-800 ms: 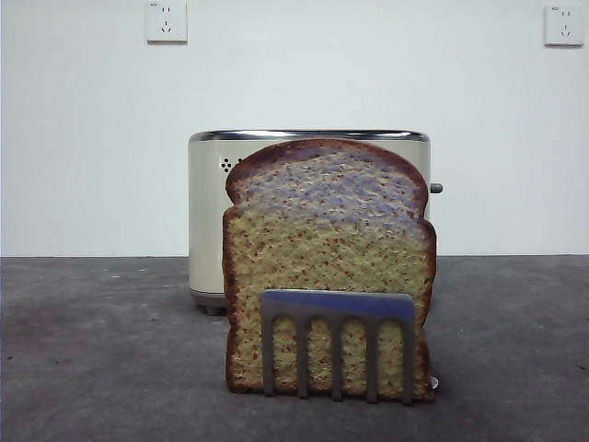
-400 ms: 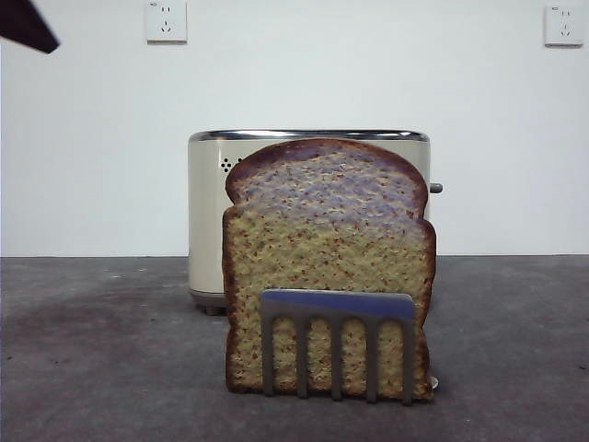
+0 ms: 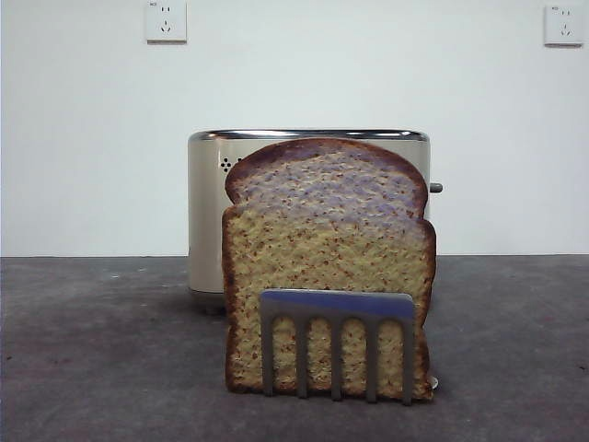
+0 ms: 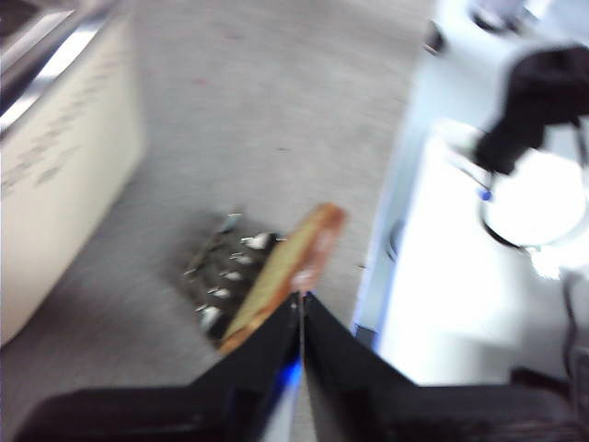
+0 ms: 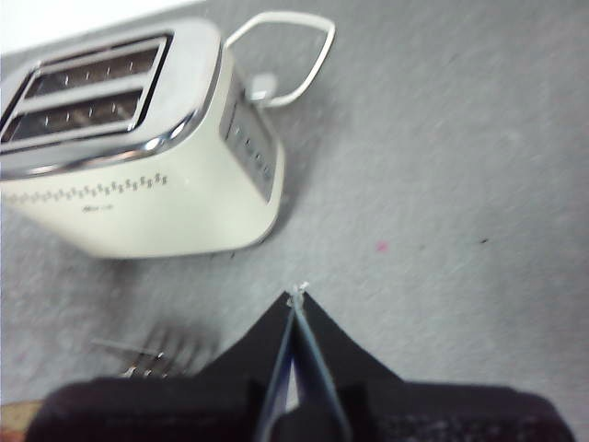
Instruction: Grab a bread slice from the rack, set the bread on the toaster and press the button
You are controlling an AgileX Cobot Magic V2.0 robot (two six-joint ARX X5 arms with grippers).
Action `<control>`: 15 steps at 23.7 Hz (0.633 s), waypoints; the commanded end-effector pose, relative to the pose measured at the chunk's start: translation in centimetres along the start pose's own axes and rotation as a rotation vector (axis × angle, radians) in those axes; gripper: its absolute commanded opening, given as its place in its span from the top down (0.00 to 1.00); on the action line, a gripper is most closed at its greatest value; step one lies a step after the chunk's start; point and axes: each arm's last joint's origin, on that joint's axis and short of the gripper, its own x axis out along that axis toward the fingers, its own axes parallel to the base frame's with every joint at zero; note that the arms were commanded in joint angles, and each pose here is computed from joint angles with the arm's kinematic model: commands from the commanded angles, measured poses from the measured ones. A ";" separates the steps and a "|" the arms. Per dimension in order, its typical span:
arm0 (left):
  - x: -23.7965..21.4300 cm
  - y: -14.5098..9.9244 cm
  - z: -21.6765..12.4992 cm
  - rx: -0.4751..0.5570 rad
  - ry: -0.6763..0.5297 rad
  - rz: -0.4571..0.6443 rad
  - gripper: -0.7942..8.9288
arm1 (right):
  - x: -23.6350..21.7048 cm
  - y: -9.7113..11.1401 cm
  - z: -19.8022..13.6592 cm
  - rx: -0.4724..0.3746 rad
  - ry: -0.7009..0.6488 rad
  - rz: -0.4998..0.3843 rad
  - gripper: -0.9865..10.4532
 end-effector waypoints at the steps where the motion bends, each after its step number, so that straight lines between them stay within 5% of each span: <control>1: 1.3 -1.0 0.8 0.112 0.037 -0.079 0.73 | 0.2 0.0 0.2 0.001 0.009 0.023 0.91; 5: 3.9 -1.7 1.4 0.182 0.152 -0.055 0.49 | 0.4 0.0 0.3 0.004 0.017 0.028 0.91; 15: 11.6 -1.4 1.1 0.286 0.385 -0.009 0.50 | 0.4 0.0 0.0 0.011 0.041 0.024 0.91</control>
